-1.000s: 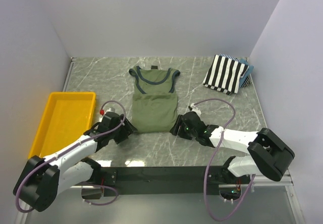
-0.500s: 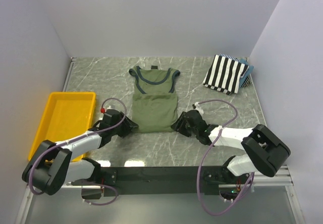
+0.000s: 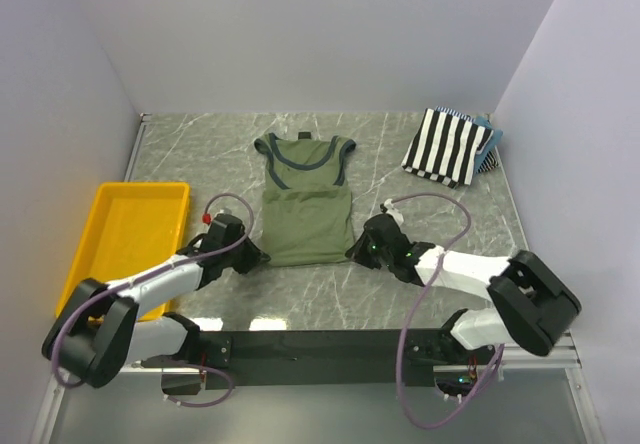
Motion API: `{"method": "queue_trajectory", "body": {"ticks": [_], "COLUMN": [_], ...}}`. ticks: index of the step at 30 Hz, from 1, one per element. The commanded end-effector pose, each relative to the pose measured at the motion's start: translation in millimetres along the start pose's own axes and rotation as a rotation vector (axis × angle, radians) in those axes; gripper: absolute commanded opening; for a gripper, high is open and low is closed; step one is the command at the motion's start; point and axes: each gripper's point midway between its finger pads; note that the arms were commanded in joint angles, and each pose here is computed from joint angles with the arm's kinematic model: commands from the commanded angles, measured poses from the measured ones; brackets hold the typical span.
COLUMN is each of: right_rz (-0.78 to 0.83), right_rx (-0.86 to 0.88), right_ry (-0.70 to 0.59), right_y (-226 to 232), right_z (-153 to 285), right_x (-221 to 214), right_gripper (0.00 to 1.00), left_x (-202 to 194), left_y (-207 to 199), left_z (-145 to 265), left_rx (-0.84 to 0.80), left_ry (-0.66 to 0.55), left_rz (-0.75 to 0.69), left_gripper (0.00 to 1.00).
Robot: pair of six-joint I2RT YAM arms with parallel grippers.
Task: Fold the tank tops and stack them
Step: Fold the tank top
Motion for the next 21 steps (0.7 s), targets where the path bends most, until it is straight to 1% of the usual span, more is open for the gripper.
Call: {"method": "queue_trajectory", "body": {"ticks": [1, 2, 3, 4, 5, 6, 7, 8, 9, 10, 11, 12, 13, 14, 15, 16, 17, 19, 20, 21], "right_rz": [0.049, 0.055, 0.065, 0.063, 0.095, 0.100, 0.083, 0.080, 0.111, 0.091, 0.085, 0.094, 0.093, 0.085, 0.073, 0.089, 0.092, 0.101, 0.093, 0.106], "right_rx": [-0.022, 0.005, 0.008, 0.015, 0.032, 0.041, 0.036, 0.070, 0.072, 0.083, 0.101, 0.104, 0.109, 0.124, 0.097, 0.118, 0.124, 0.102, 0.114, 0.103], "right_ry": [-0.010, -0.011, 0.004, 0.005, 0.039, 0.050, 0.070, 0.071, 0.112, 0.125, 0.110, 0.154, 0.164, 0.166, 0.170, 0.175, 0.190, 0.174, 0.158, 0.124], "right_y": [-3, 2, 1, 2, 5, 6, 4, 11, 8, 11, 15, 16, 16, 21, 16, 21, 24, 21, 29, 28], "right_z": [21, 30, 35, 44, 51, 56, 62, 72, 80, 87, 95, 106, 112, 119, 122, 131, 135, 140, 144, 144], "right_x": [5, 3, -6, -10, -29, -37, -46, -51, -71, -79, -80, -98, -104, -106, -112, -117, -121, -119, -112, -104], "right_gripper": [0.00, 0.00, 0.00, 0.00, 0.00, 0.00, 0.00, 0.00, 0.00, 0.00, 0.00, 0.00, 0.00, 0.00, 0.00, 0.00, 0.00, 0.00, 0.00, 0.00], "left_x": [-4, -10, -19, -21, -35, -41, -41, -47, -60, -65, -79, -84, -89, -100, -103, -108, -109, -102, -93, -87], "left_y": [-3, 6, 5, 2, 7, 3, 4, 6, 10, 12, 18, 24, 29, 33, 33, 35, 34, 31, 16, 9], "left_z": [22, 28, 33, 40, 48, 56, 59, 64, 73, 77, 82, 88, 91, 97, 103, 111, 116, 126, 131, 135], "left_rx": [0.045, 0.087, 0.092, 0.087, 0.118, 0.102, 0.111, 0.119, 0.118, 0.122, 0.128, 0.142, 0.151, 0.153, 0.146, 0.156, 0.153, 0.150, 0.107, 0.084], "left_ry": [-0.003, 0.014, 0.034, 0.029, 0.065, 0.079, 0.050, 0.058, 0.084, 0.090, 0.124, 0.136, 0.148, 0.172, 0.181, 0.184, 0.180, 0.150, 0.108, 0.084], "left_rz": [-0.023, -0.019, -0.031, -0.020, -0.043, -0.046, -0.026, -0.025, -0.048, -0.020, -0.041, -0.020, -0.019, -0.048, -0.047, -0.053, -0.054, -0.058, -0.057, -0.074], "left_gripper": [0.01, 0.01, 0.01, 0.01, 0.01, 0.01, 0.01, 0.01, 0.01, 0.01, 0.01, 0.01, 0.01, 0.01, 0.01, 0.01, 0.01, 0.01, 0.01, 0.01]}}
Point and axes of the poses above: each gripper's point midway between its finger pads, its own z axis back along the fingers, its own y axis along the line the jaws close on, x = y × z, and after that the axes turned 7 degrees about z, right-handed
